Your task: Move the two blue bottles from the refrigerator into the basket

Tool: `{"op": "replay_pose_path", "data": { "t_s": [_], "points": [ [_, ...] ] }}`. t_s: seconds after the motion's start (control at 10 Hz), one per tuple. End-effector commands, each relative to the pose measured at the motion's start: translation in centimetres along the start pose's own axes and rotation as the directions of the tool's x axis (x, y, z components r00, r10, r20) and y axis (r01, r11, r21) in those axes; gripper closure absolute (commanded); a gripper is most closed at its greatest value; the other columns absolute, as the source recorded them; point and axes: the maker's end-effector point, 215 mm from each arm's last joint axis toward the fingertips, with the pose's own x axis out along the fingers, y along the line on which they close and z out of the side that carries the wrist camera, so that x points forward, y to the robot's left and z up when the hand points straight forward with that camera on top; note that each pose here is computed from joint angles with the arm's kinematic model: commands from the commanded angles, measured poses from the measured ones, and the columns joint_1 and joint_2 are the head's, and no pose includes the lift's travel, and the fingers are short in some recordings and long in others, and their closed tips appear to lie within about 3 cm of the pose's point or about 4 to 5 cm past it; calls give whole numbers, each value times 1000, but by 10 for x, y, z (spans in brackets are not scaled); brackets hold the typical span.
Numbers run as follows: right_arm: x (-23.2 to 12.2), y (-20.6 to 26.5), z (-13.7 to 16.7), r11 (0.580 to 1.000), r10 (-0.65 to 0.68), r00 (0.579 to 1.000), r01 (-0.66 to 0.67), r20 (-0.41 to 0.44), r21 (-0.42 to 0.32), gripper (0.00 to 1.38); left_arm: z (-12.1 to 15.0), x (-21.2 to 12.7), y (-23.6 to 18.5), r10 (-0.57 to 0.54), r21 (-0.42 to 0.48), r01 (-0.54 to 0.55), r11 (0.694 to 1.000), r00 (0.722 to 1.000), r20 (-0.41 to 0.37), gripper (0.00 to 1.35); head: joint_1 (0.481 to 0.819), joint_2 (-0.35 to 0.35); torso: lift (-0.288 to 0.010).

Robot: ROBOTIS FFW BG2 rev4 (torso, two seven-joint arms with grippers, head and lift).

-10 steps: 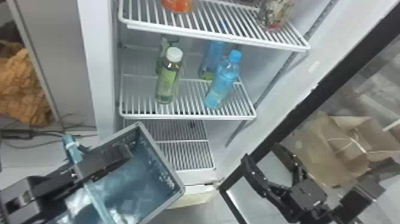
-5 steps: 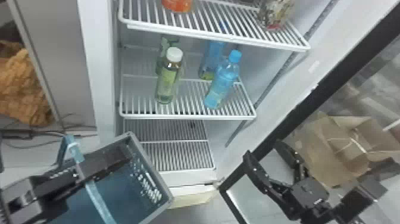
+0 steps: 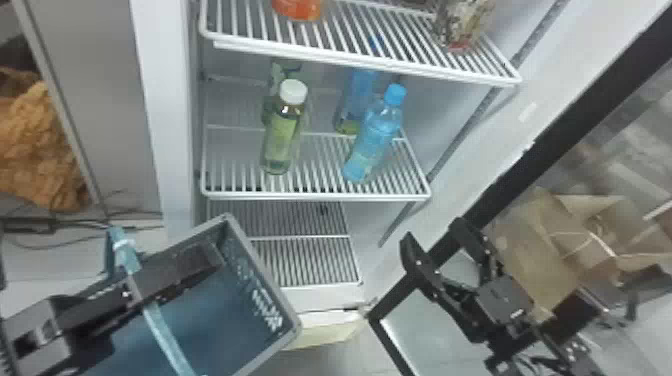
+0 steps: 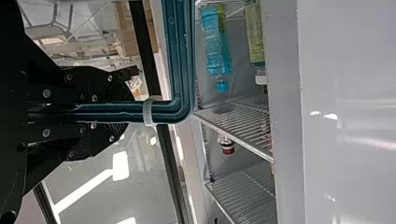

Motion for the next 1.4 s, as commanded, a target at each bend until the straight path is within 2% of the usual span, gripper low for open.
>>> {"op": "replay_pose_path", "data": {
  "t_s": [0.0, 0.7, 1.3],
  "points": [
    [9, -7, -9, 1000, -9, 1000, 9, 1, 13, 211, 0, 1, 1, -4, -4, 4, 1000, 1000, -1, 1188, 695, -350, -216],
    [70, -29, -21, 1000, -30, 999, 30, 34, 10, 213, -4, 4, 4, -5, -19, 5, 1000, 1000, -8, 1188, 695, -350, -216],
    [141, -31, -22, 999, -24, 997, 21, 71, 47, 211, -6, 7, 4, -10, -27, 10, 1000, 1000, -21, 1188, 695, -350, -216]
  ]
}}
